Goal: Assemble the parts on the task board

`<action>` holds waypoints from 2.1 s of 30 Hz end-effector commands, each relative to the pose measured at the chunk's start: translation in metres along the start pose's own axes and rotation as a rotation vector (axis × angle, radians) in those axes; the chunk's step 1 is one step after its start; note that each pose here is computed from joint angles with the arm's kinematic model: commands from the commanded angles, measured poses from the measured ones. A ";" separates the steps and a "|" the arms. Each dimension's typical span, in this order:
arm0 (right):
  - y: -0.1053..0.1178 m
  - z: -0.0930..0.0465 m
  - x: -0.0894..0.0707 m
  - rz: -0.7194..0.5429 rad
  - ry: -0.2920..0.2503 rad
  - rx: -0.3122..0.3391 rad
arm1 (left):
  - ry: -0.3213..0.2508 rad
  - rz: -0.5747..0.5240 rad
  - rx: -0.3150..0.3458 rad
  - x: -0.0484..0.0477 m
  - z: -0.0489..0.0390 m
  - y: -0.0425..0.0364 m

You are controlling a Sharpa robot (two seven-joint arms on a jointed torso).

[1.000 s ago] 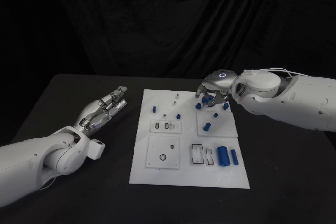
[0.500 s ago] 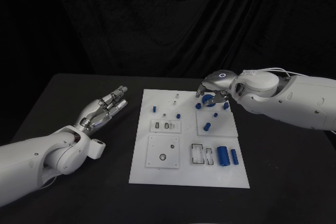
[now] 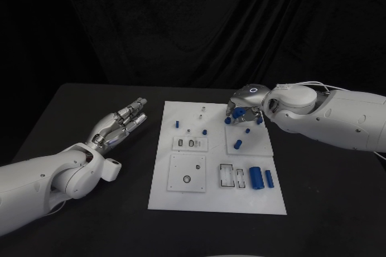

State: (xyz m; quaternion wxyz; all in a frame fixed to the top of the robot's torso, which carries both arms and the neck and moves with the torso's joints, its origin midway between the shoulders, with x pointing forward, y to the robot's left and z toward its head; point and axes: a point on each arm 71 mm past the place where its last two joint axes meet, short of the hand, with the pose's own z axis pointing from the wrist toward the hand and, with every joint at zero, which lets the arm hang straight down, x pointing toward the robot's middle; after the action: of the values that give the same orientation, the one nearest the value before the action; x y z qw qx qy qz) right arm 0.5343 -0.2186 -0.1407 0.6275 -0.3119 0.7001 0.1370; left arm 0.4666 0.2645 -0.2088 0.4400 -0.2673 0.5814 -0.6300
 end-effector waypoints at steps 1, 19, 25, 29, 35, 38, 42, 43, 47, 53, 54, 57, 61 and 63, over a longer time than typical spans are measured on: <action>0.003 0.000 -0.001 -0.009 -0.050 -0.041 | 0.016 -0.007 0.139 0.0011 0.0007 -0.0106; 0.007 0.005 0.003 -0.005 -0.030 -0.033 | 0.021 -0.010 0.129 0.0002 0.0017 -0.0090; 0.007 0.006 0.006 -0.003 -0.010 -0.025 | 0.024 -0.013 0.126 0.0004 0.0020 -0.0086; 0.007 0.007 0.007 -0.003 -0.008 -0.024 | 0.025 -0.013 0.125 0.0004 0.0021 -0.0086; 0.007 0.009 0.007 -0.004 -0.015 -0.030 | 0.027 -0.015 0.124 0.0005 0.0024 -0.0084; 0.007 0.009 0.007 -0.005 -0.016 -0.032 | 0.028 -0.015 0.124 0.0006 0.0024 -0.0083; 0.008 0.011 0.008 -0.005 -0.016 -0.033 | 0.028 -0.015 0.123 0.0004 0.0023 -0.0082; 0.008 0.011 0.008 -0.005 -0.015 -0.033 | 0.028 -0.015 0.123 0.0003 0.0023 -0.0082; 0.008 0.012 0.009 -0.006 -0.012 -0.030 | 0.029 -0.016 0.123 0.0003 0.0023 -0.0081; 0.007 0.012 0.009 -0.006 -0.017 -0.027 | 0.029 -0.017 0.121 0.0000 0.0022 -0.0080; 0.007 0.012 0.009 -0.006 -0.019 -0.026 | 0.029 -0.017 0.121 -0.0002 0.0021 -0.0079; 0.006 0.011 0.008 -0.005 -0.031 -0.022 | 0.029 -0.017 0.120 -0.0008 0.0018 -0.0078; 0.006 0.008 0.004 0.012 -0.066 -0.016 | 0.027 -0.016 0.118 -0.0024 0.0007 -0.0077; 0.005 0.007 -0.002 0.023 -0.086 -0.013 | 0.026 -0.015 0.117 -0.0032 0.0001 -0.0076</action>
State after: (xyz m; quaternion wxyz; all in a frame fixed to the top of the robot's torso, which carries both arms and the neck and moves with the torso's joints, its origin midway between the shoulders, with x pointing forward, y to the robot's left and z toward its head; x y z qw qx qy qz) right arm 0.5363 -0.2108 -0.1486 0.6340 -0.3170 0.6879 0.1561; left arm 0.4689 0.2677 -0.2100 0.4332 -0.2663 0.5844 -0.6324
